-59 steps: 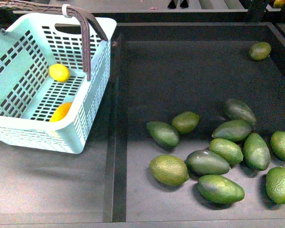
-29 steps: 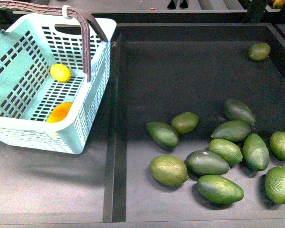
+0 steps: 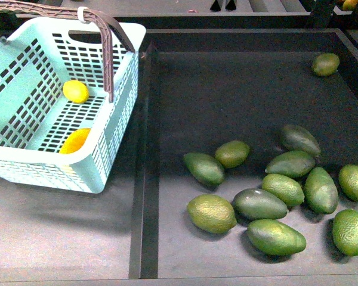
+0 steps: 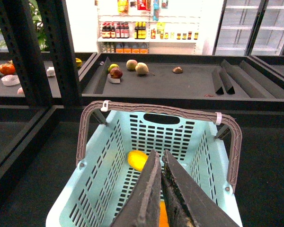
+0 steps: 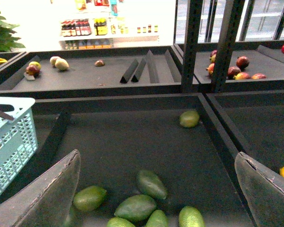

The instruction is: Pick lemon and mango into basket

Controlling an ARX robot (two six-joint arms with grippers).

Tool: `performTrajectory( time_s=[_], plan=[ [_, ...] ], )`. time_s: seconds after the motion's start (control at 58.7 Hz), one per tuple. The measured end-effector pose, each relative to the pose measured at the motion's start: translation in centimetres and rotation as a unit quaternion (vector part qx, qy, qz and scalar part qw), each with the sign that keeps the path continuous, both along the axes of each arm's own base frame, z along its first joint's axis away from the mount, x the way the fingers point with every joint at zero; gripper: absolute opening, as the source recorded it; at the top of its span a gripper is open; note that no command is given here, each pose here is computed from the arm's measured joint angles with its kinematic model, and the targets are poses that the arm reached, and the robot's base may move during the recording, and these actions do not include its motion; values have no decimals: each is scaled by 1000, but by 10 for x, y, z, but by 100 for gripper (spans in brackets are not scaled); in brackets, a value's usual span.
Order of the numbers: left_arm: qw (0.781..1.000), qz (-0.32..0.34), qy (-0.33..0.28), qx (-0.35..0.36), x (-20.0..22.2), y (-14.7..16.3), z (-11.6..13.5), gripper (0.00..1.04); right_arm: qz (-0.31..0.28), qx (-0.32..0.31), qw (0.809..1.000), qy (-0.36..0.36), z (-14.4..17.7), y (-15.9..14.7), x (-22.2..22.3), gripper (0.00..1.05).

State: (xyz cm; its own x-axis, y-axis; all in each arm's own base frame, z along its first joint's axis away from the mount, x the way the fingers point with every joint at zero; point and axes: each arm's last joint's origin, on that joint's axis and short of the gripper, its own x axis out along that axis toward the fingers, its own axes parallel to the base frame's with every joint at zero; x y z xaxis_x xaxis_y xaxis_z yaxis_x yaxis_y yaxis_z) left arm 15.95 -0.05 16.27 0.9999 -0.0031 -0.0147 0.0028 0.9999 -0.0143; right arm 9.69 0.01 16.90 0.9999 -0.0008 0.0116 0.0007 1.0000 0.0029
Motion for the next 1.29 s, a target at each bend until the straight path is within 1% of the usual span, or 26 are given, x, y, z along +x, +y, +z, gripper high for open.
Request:
performTrajectory(
  time_s=[0.187, 0.528, 1.294],
  plan=[
    [1000, 0, -2, 0, -16, 0, 1, 3, 0, 0, 1000, 0, 0, 0, 0, 96],
    [1000, 0, -13, 1, -32, 0, 8, 3, 0, 0, 1000, 0, 0, 0, 0, 96],
    [1000, 0, -15, 1, -52, 0, 8, 3, 0, 0, 1000, 0, 0, 0, 0, 96]
  ],
)
